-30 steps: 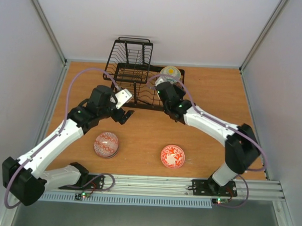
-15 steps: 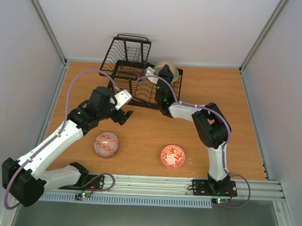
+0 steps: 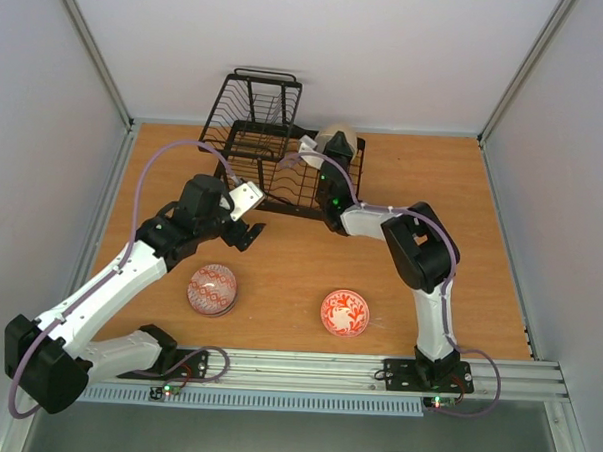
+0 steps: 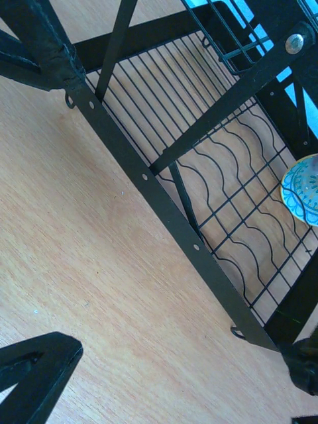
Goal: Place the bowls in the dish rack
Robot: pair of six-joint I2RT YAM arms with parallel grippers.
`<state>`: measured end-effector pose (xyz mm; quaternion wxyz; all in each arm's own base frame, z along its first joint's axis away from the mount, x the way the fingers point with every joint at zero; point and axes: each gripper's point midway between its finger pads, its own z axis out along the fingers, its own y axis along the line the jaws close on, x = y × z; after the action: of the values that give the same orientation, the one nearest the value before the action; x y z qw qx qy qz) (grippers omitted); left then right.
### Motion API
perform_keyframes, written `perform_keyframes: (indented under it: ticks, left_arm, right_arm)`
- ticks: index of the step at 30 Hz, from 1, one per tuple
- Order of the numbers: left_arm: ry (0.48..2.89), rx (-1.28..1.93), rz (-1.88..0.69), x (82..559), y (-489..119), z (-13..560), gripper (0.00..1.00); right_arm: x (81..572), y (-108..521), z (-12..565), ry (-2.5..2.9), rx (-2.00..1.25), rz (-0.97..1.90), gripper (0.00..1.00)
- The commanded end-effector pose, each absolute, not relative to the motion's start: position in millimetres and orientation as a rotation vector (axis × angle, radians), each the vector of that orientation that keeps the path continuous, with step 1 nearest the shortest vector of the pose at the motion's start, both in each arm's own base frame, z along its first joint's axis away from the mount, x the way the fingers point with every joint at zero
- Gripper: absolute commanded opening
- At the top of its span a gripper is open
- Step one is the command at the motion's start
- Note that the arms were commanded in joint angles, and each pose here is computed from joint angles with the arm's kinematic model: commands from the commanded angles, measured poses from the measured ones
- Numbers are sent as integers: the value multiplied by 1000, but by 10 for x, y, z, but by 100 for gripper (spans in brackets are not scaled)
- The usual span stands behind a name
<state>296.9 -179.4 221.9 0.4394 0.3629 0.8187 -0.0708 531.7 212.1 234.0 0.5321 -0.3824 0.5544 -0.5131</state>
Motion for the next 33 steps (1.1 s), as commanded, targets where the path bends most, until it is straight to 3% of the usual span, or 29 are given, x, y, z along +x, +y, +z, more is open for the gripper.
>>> perform_keyframes:
  ticks: [1, 13, 33]
  left_arm:
    - [1985, 875, -164, 3040, -1793, 2335, 99]
    - [1994, 882, -153, 3055, -1789, 2295, 99]
    - [2006, 887, -147, 3068, -1788, 2244, 99]
  right_arm:
    - [5288, 2166, 2459, 1257, -804, -1194, 1]
    - [5511, 2255, 2048, 1266, -864, -1214, 1]
    - [5756, 2088, 1859, 1242, -884, -1306, 1]
